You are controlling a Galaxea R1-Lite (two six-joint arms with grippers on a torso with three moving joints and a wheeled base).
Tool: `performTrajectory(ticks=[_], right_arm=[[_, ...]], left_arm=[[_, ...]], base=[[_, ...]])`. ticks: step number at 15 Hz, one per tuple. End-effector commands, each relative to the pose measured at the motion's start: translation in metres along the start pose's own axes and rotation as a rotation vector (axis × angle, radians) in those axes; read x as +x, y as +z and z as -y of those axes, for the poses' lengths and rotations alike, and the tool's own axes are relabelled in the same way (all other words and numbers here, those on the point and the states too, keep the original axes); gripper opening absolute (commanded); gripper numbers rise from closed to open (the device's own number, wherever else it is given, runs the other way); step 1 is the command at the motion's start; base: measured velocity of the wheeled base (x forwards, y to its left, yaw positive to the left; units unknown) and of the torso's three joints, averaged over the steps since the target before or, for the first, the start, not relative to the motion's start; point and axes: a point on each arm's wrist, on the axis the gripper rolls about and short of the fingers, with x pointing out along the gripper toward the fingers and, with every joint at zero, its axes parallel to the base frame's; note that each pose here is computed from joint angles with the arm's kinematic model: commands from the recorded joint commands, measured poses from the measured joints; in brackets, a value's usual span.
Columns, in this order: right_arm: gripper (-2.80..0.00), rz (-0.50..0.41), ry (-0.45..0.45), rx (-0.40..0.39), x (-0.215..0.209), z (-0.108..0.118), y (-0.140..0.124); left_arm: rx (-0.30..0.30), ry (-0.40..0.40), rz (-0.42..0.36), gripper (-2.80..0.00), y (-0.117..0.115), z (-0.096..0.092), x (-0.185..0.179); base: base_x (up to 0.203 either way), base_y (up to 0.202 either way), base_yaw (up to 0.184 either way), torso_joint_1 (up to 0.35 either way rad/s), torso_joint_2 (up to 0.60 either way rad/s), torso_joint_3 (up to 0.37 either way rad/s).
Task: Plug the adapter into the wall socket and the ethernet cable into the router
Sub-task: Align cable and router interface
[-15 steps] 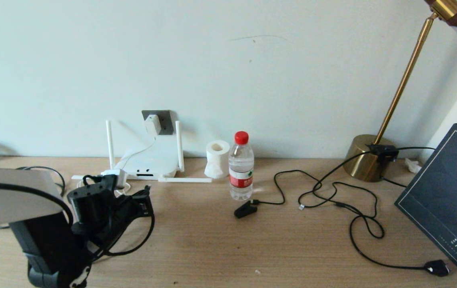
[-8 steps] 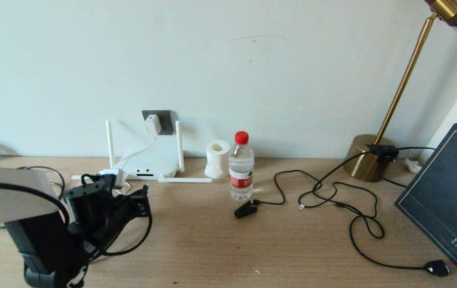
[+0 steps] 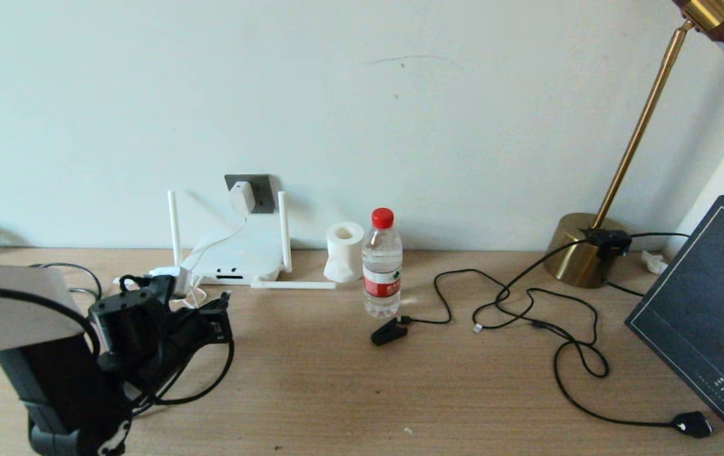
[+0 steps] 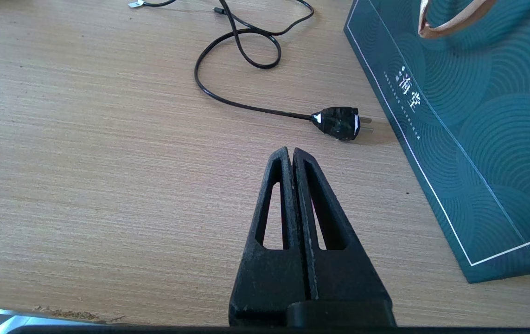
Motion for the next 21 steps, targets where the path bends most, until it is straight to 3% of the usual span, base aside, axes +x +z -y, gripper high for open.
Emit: performTrajectory(ticks=[1,21], right_arm=[[-2.80,-0.003,0.001,0.000,0.000,0.000,0.000],[-2.80,-0.003,0.001,0.000,0.000,0.000,0.000]], left_arm=[[-0.003,0.004,0.010,-2.80,0.002,-0.003,0.000],[0.001,-0.020,0.051,-2.80,0.009,-0.012,0.008]], base=[[0.000,0.000,0.000,0.000,0.00,0.000],[0.000,0.000,0.000,0.000,0.00,0.000]])
